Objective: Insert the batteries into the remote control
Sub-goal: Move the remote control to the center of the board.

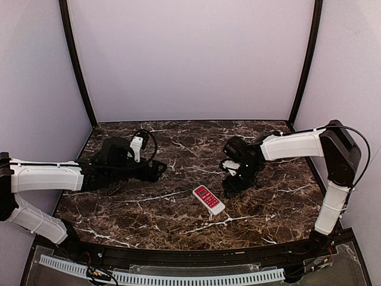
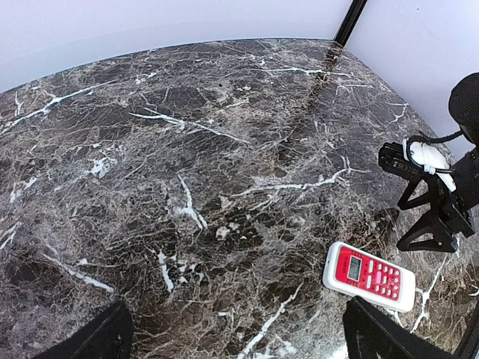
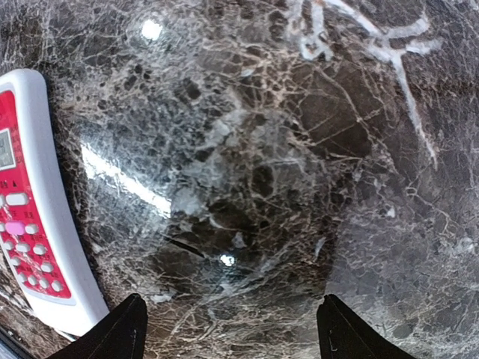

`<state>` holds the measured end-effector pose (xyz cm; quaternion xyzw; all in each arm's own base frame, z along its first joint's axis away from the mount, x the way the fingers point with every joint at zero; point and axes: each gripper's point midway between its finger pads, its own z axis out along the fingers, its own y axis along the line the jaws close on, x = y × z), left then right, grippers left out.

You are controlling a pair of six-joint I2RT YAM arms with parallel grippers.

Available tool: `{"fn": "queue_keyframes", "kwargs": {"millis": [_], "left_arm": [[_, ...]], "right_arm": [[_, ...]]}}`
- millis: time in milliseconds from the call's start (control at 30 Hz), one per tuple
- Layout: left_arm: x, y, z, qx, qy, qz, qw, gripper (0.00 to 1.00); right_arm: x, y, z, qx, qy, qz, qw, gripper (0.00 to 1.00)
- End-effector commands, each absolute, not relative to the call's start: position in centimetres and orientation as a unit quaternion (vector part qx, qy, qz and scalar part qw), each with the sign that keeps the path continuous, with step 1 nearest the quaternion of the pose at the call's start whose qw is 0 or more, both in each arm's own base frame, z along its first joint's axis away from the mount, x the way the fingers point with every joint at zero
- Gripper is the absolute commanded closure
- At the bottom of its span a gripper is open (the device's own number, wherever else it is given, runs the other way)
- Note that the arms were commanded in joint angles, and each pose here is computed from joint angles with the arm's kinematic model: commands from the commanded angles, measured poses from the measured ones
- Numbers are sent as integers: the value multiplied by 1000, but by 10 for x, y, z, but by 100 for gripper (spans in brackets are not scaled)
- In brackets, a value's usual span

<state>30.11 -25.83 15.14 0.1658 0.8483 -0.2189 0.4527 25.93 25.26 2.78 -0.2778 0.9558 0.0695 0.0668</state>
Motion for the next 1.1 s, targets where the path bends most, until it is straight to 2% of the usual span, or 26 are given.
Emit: {"fn": "queue_keyframes", "kwargs": {"millis": [0,600,1067], "left_arm": [[306,-254,156,161,857,-197,447,1],[308,-255,159,163,863,-190,440,1],[309,-273,154,184,869,-209,409,1]], "right_arm": [[253,259,12,-306,948,56,67,22],[188,330,-2,-349,926,143,28,22],[201,314,6,-331,930,152,50,21]]}}
